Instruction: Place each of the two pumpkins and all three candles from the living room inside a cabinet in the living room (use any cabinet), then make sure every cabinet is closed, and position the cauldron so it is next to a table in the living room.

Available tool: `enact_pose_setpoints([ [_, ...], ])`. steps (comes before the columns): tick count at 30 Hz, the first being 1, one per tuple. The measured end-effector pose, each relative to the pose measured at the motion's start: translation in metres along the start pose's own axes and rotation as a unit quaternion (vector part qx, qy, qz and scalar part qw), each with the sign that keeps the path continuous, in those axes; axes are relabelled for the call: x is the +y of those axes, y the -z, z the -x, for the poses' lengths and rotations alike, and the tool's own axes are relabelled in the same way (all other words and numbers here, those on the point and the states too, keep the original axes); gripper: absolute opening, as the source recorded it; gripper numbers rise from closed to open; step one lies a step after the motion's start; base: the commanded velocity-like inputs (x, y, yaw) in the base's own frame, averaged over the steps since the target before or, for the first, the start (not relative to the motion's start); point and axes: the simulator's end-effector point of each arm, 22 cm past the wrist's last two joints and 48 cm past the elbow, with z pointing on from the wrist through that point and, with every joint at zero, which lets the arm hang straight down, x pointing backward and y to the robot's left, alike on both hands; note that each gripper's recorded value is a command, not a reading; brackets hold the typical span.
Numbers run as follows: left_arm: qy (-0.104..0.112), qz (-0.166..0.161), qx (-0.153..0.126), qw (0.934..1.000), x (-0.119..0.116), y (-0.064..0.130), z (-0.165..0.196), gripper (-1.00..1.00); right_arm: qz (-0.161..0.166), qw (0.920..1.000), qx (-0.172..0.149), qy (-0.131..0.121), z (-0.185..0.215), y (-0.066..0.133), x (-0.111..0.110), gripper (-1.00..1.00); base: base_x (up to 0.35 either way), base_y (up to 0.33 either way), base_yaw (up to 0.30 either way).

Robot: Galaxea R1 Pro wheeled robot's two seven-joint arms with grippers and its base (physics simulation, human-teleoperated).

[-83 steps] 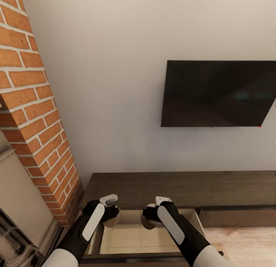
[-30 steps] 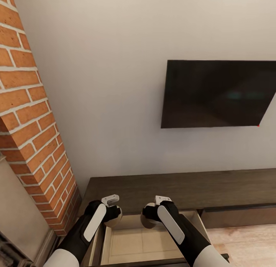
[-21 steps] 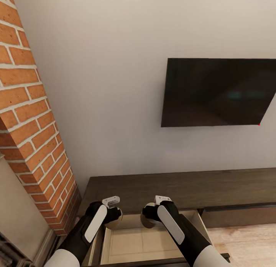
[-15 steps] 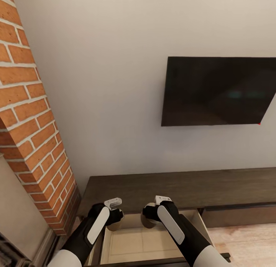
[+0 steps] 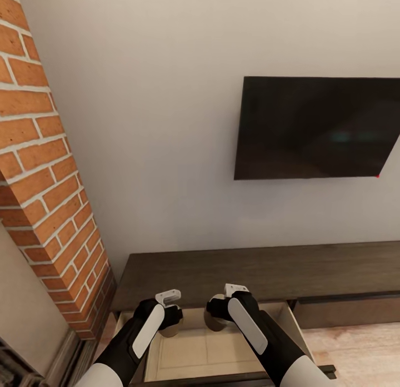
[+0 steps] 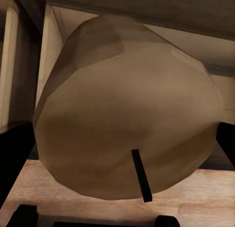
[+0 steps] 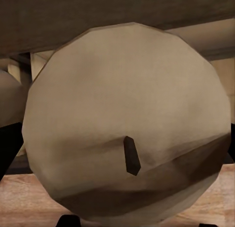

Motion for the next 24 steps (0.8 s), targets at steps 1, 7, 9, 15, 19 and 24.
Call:
enact_pose_setpoints([
  [1, 0.0, 0.0, -0.001, 1.0, 0.0, -0.001, 0.0, -1.0, -0.001, 1.0, 0.0, 0.0, -0.001, -0.001, -0.001, -1.0, 0.0, 0.0, 0.0],
  [7, 0.0, 0.0, -0.001, 1.0, 0.002, -0.01, -0.003, -1.0, -0.029, 0.9992, -0.009, 0.026, -0.003, -0.011, -0.014, -1.0, 0.0, 0.0, 0.0],
  [9, 0.0, 0.0, -0.001, 1.0, 0.002, -0.012, -0.005, -1.0, -0.042, 0.9983, -0.014, 0.037, -0.003, -0.015, -0.02, -1.0, 0.0, 0.0, 0.0],
  [15, 0.0, 0.001, -0.001, 1.0, 0.005, -0.021, -0.008, -1.0, -0.058, 0.9972, -0.009, 0.046, -0.013, -0.028, -0.03, -1.0, 0.0, 0.0, 0.0],
  [19, 0.0, 0.001, -0.001, 1.0, 0.006, -0.027, -0.01, -1.0, -0.062, 0.997, -0.005, 0.047, -0.019, -0.035, -0.032, -1.0, 0.0, 0.0, 0.0],
  [24, 0.0, 0.001, -0.002, 1.0, 0.007, -0.034, -0.013, -1.0, -0.062, 0.997, -0.003, 0.048, -0.025, -0.043, -0.033, -1.0, 0.0, 0.0, 0.0],
])
